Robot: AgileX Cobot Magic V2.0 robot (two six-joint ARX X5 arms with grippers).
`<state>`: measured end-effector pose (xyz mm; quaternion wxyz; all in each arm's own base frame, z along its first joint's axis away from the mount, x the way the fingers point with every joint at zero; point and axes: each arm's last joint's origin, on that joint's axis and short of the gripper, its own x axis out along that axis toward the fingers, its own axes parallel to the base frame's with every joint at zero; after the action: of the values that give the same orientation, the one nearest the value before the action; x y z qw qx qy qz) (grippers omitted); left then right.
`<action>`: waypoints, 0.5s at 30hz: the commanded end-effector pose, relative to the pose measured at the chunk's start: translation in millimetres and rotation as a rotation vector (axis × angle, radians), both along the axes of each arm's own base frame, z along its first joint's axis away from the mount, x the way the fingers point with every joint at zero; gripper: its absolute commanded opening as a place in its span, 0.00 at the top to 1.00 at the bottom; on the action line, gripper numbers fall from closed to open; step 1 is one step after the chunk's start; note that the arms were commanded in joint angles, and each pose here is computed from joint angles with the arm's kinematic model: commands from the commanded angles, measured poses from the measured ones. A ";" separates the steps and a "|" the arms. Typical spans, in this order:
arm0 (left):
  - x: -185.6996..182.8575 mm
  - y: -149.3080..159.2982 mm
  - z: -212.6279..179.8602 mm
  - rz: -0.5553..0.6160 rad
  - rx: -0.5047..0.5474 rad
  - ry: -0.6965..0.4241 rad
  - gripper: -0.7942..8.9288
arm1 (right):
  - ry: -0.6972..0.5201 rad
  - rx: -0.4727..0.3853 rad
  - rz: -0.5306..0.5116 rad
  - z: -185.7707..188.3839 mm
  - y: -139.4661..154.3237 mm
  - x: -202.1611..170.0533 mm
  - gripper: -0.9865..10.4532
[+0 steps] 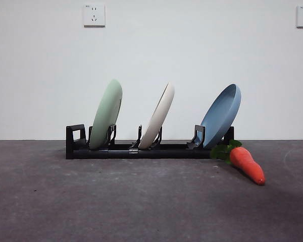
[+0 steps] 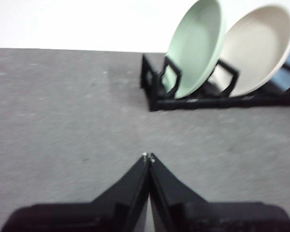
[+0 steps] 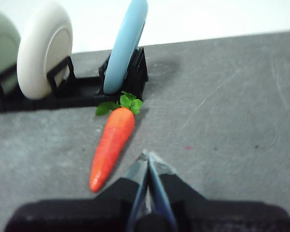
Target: Take the green plate from the plate rack,put the plate on the table,take the carrot from the table,put the carrot in the plate
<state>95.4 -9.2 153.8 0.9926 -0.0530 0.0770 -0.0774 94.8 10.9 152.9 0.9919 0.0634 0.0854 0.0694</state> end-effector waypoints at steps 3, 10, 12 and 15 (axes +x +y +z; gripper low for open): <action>-2.2 -1.5 11.7 -0.047 -0.136 -0.015 0.92 | -0.036 0.144 0.037 9.5 1.6 -0.8 0.92; -11.5 -1.3 52.1 -0.062 -0.169 -0.050 0.92 | -0.114 0.157 0.042 56.7 1.0 -7.7 0.92; -13.7 -2.0 65.8 -0.089 -0.171 -0.043 0.92 | -0.100 0.156 0.042 72.3 0.9 -8.5 0.92; -15.5 -3.2 85.8 -0.134 -0.173 -0.016 0.92 | -0.040 0.134 0.041 94.2 1.0 -8.3 0.92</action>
<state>80.5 -12.3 234.0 0.9787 -0.1300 0.0673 -0.1440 86.5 11.6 241.0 0.9855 0.1280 0.0576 0.0953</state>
